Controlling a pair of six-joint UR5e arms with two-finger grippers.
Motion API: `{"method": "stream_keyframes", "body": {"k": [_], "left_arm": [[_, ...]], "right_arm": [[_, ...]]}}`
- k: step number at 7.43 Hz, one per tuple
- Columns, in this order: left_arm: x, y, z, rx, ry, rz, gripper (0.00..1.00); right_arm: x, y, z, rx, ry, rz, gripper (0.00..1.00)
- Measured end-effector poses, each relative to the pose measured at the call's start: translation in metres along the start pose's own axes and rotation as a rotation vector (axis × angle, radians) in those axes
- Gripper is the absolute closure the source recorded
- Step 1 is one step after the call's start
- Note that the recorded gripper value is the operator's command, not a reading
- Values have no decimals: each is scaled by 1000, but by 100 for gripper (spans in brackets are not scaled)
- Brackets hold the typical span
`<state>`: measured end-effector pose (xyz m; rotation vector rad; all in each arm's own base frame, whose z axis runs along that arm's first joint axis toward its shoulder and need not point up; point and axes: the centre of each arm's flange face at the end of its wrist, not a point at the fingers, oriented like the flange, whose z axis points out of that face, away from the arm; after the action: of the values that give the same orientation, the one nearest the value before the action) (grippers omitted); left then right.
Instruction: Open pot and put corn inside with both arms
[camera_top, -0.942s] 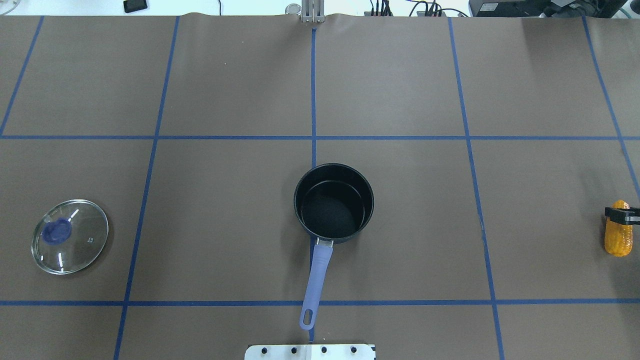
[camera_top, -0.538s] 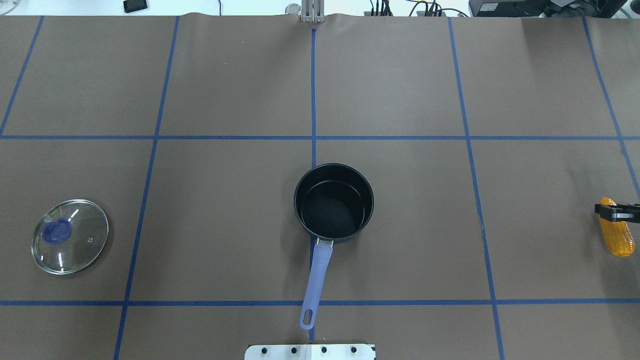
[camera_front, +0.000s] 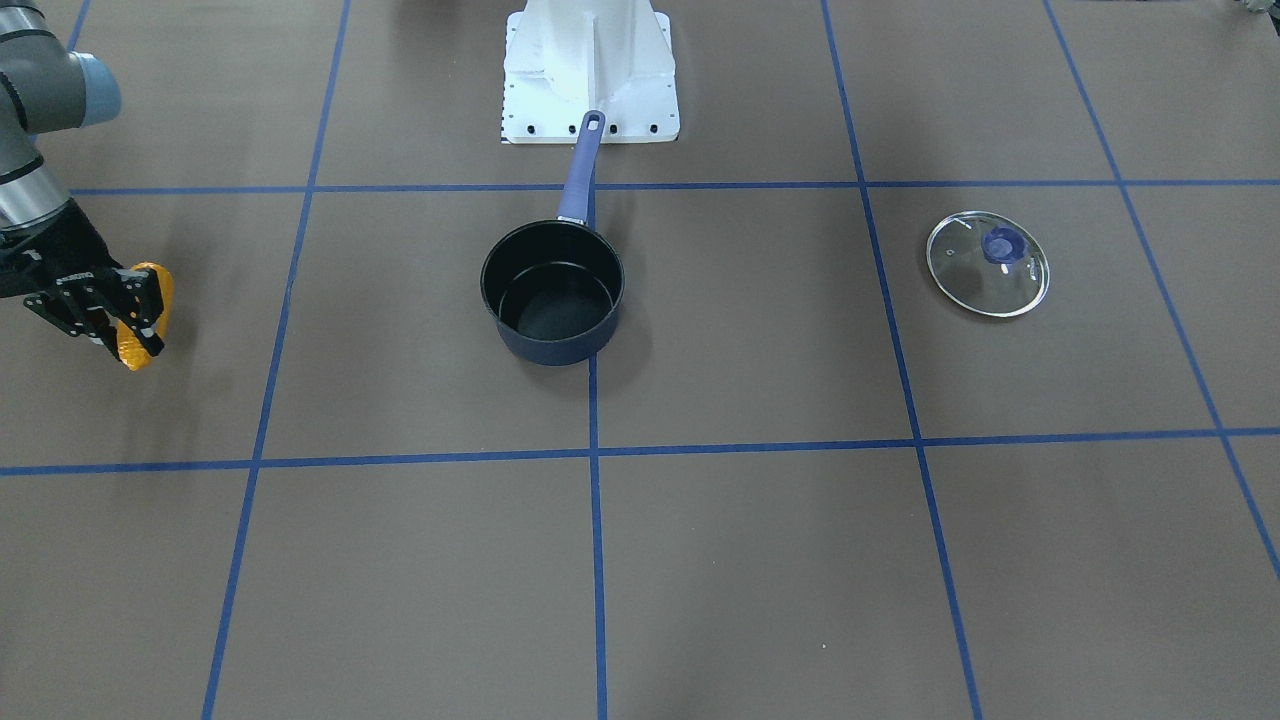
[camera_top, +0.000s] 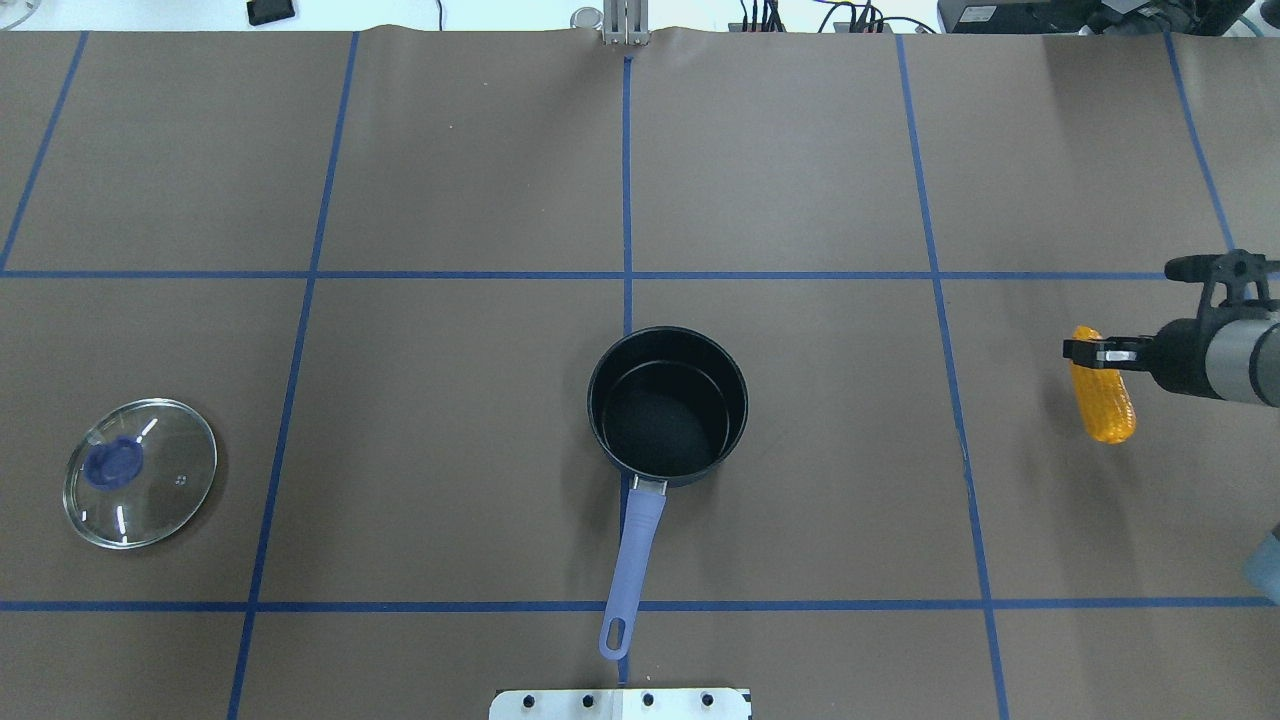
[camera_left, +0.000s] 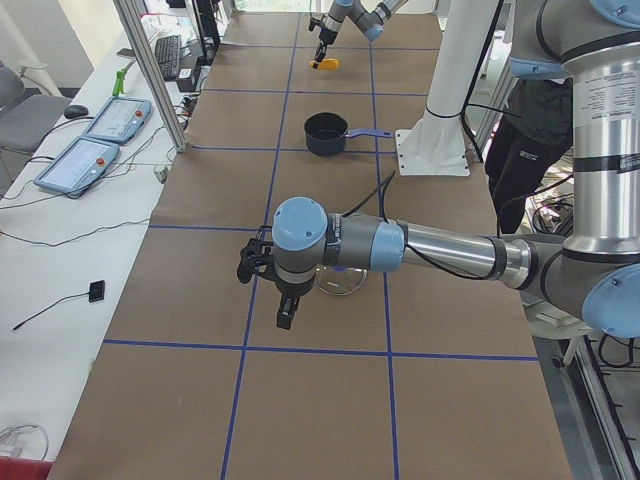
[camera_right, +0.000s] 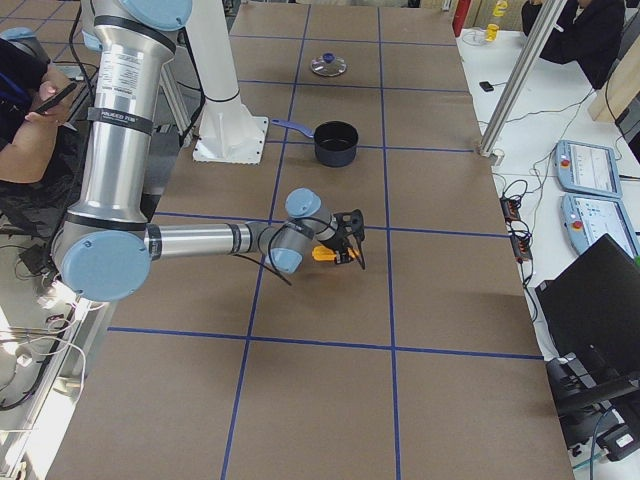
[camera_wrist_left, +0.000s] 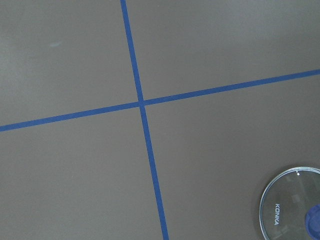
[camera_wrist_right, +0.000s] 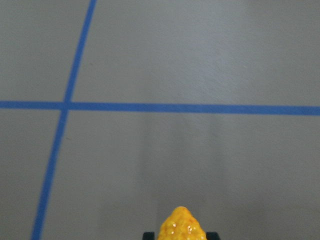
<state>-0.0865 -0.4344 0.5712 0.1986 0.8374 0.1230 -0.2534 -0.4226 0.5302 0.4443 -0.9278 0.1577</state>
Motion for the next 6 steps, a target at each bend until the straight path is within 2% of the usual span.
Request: {"method": "stream_keyframes", "body": {"k": [2, 3, 5, 6], "left_arm": [[0, 2, 0, 0, 0, -1, 1], [1, 2, 0, 0, 0, -1, 1], [1, 2, 0, -1, 0, -2, 1], [0, 2, 1, -3, 0, -2, 1]], "right_arm": [[-107, -46, 5, -1, -89, 106, 100], [-167, -59, 9, -8, -133, 147, 100], [-280, -60, 12, 1, -189, 214, 100], [-327, -48, 13, 11, -203, 227, 100]]}}
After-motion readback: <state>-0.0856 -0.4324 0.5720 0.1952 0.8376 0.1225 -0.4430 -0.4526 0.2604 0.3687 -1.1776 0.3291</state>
